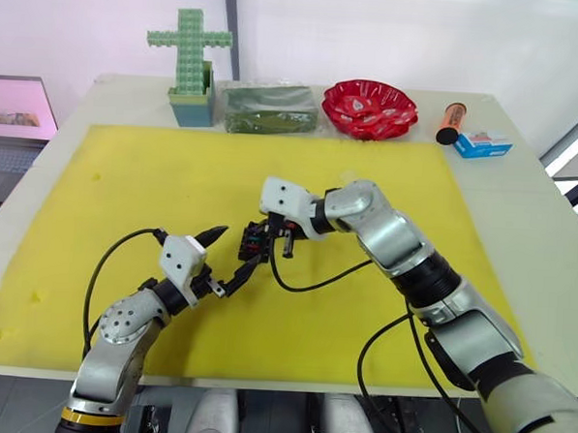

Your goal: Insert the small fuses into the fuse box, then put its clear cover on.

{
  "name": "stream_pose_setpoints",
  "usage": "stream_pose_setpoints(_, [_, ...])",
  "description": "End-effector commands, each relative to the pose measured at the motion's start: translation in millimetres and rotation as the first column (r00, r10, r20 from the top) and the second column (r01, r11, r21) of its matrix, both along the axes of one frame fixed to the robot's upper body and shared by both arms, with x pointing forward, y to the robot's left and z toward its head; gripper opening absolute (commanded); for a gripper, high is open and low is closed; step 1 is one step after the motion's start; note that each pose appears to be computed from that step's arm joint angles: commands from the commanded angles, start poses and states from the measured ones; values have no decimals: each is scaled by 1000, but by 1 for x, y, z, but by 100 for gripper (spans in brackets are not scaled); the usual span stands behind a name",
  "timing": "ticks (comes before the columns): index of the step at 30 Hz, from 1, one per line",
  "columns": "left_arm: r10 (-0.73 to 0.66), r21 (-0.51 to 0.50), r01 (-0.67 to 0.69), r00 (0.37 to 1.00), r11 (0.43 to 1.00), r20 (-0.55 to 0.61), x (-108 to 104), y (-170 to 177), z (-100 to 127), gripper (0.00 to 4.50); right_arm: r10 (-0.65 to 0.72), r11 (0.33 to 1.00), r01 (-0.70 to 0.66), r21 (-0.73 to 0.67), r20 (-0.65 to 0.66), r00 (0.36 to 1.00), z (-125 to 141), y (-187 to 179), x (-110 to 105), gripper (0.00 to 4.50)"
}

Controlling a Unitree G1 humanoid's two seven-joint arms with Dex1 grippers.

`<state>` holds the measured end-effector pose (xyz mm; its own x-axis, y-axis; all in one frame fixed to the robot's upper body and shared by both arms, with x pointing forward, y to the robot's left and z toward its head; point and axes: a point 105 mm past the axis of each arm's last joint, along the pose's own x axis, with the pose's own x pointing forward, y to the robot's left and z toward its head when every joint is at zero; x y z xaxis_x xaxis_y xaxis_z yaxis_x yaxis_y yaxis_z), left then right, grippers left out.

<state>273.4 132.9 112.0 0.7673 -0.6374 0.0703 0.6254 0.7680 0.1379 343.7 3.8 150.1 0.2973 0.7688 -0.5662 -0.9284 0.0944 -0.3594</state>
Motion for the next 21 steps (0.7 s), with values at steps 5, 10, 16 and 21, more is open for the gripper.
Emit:
stream_pose_setpoints(5, [-16,3,16,999,1000,36,-1,-2,7,450,-9,1000,8,13,27,1000,8,0,3,2])
stream_pose_setpoints(10, [-15,5,15,999,1000,36,-1,-2,7,450,-13,1000,12,21,32,999,10,0,4,105])
stream_pose_setpoints(16, [-16,4,16,999,1000,35,-1,-3,7,450,-12,999,11,35,30,999,13,0,4,105])
stream_pose_setpoints(21, [-16,5,16,999,1000,36,-1,-3,8,450,-7,994,6,108,7,1000,25,2,1,105])
